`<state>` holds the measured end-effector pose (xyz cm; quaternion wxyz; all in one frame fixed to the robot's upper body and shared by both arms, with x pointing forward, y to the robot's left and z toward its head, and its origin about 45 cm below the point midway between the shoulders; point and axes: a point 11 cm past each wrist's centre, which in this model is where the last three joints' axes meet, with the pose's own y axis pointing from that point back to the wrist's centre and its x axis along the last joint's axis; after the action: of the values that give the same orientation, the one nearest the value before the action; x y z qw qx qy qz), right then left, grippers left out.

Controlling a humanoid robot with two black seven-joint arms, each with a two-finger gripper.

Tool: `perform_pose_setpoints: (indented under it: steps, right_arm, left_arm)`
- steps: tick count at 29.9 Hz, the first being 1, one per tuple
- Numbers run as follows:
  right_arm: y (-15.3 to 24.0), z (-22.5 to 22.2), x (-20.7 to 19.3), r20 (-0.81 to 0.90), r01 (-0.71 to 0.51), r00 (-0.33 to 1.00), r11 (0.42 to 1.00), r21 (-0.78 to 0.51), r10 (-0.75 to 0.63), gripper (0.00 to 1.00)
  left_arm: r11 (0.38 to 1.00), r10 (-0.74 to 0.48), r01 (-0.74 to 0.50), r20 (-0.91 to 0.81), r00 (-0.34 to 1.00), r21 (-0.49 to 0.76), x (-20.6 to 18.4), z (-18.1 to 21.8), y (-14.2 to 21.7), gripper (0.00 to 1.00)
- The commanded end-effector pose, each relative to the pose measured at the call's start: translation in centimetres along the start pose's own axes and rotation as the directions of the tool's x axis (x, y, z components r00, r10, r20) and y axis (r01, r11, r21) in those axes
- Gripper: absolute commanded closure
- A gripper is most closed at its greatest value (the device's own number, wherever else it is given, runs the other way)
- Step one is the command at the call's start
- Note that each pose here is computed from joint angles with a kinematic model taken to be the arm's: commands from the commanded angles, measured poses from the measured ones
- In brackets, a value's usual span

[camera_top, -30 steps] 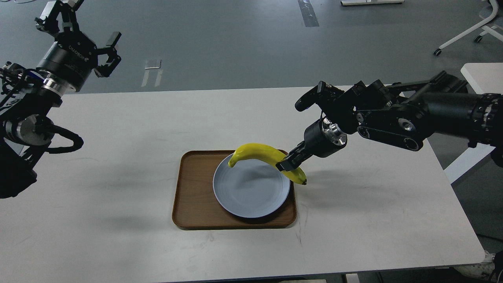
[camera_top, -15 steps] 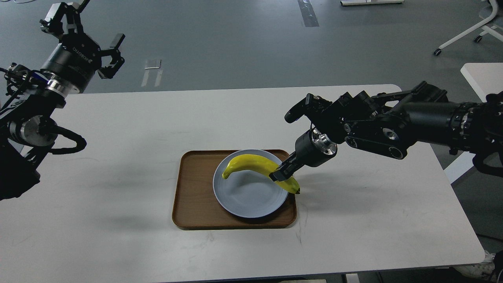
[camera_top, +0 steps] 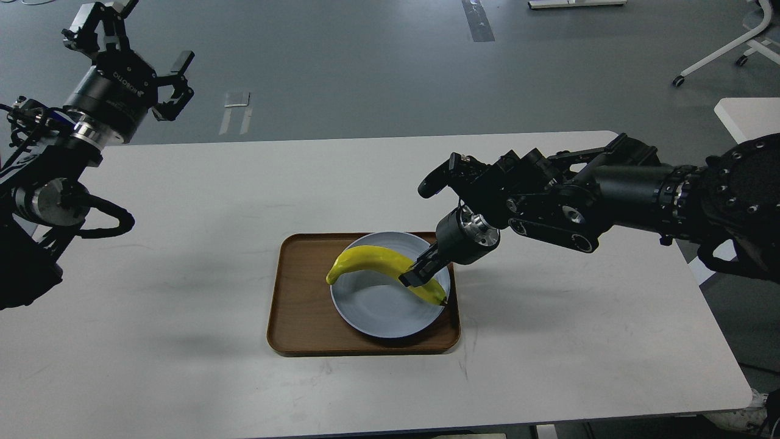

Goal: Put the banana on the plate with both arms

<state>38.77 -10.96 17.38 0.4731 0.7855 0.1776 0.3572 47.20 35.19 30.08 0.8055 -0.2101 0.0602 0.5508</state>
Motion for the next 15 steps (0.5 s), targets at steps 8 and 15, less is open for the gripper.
perform_pose_setpoints:
  steps: [8,15]
  right_arm:
    - [-0.1,-0.3,0.4,0.042,-0.027,0.999,0.999,0.025,0.026,0.2]
    - [3.2,1.9,3.0,0.175,-0.193,0.966,0.981,0.012,0.188,0.01]
  left_arm:
    - [1.0,0.003,-0.003,0.005,1.0,-0.001,0.2,0.2,0.1,0.01]
    - [1.0,0.004,-0.004,0.009,1.0,-0.001,0.3,0.3,0.1,0.01]
